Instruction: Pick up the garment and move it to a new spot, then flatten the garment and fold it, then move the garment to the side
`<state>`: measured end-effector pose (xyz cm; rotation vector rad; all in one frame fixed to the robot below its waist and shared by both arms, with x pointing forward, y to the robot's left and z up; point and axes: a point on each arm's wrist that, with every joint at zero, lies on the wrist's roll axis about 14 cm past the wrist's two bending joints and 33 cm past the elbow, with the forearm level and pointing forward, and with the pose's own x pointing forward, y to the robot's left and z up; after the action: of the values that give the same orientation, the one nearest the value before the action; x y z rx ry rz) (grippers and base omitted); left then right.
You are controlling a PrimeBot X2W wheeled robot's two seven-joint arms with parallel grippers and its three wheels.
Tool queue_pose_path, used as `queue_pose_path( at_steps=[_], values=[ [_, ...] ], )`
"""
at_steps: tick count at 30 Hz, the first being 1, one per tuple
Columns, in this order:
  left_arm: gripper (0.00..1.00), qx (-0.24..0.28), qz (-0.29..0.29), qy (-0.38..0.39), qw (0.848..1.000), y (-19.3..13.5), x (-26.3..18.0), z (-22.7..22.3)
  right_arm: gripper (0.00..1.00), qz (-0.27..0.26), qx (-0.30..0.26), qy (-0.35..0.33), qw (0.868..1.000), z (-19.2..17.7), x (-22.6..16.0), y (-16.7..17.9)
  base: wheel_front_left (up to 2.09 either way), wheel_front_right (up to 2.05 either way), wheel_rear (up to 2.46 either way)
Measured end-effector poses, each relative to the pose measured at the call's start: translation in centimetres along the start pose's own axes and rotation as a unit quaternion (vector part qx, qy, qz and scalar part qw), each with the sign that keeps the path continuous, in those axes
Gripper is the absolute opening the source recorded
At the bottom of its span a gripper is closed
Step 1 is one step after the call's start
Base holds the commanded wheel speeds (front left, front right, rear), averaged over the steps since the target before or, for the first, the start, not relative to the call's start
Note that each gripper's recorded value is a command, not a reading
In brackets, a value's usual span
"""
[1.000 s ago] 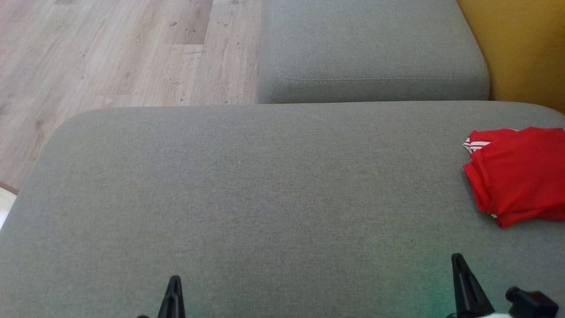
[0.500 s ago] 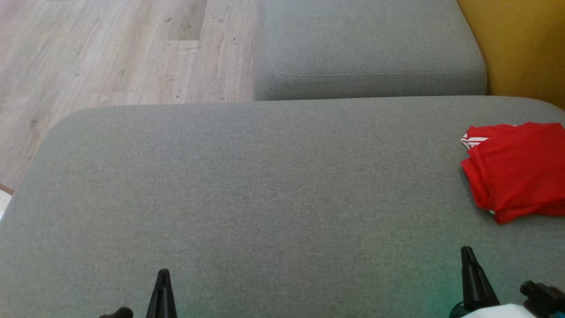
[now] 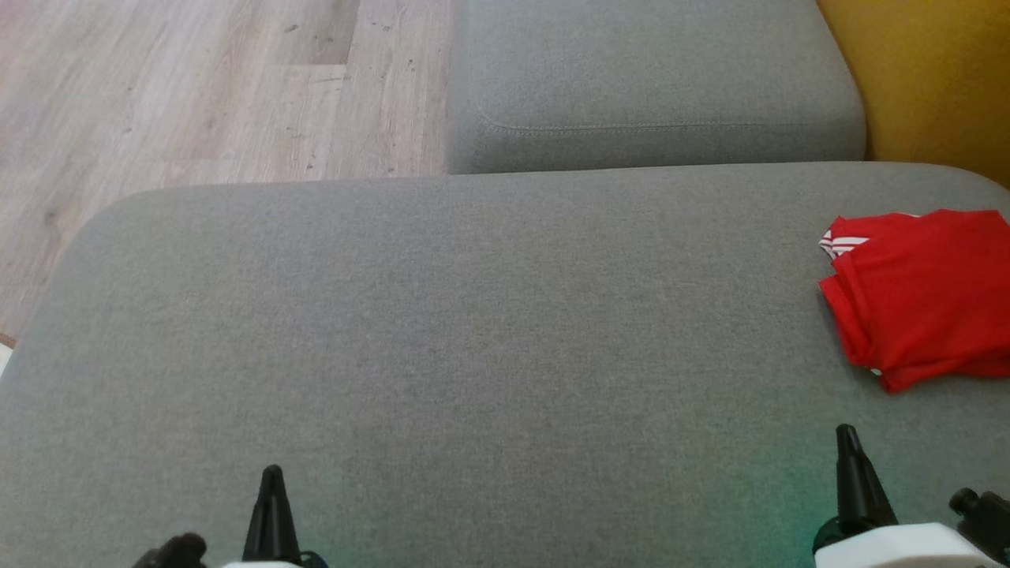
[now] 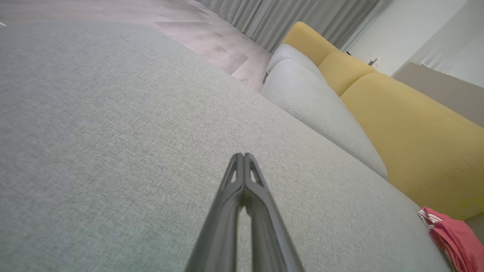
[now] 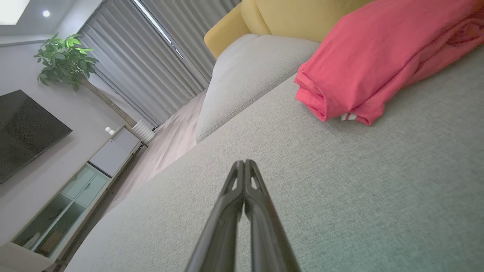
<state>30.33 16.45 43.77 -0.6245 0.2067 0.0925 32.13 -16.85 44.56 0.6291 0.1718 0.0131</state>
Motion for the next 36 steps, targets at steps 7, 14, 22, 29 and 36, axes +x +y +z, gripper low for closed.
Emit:
queue_pose_path(
  at_steps=[7,14,22,29,36],
  values=[
    [0.00,-0.042,0.005,0.007,0.999,0.4,0.3,0.1,0.00,-0.004,0.041,-0.008,0.999,0.8,0.7,-0.1,0.00,0.00,0.00],
    [0.00,-0.082,0.002,0.009,0.997,0.2,1.0,0.5,0.00,-0.012,0.082,-0.009,0.997,0.9,0.8,-0.5,0.00,0.00,0.00],
    [0.00,-0.125,0.001,0.012,0.992,0.3,1.5,0.7,0.00,-0.017,0.124,-0.012,0.992,1.3,1.2,-0.7,0.00,0.00,0.00],
    [0.00,-0.166,-0.001,0.012,0.986,0.3,2.1,1.2,0.00,-0.017,0.166,-0.020,0.986,2.0,1.7,-0.7,0.00,0.00,0.00],
    [0.00,-0.207,-0.009,0.012,0.978,-0.1,2.7,1.7,0.00,-0.022,0.207,-0.020,0.978,2.2,2.0,-1.0,0.00,0.00,0.00]
  ],
)
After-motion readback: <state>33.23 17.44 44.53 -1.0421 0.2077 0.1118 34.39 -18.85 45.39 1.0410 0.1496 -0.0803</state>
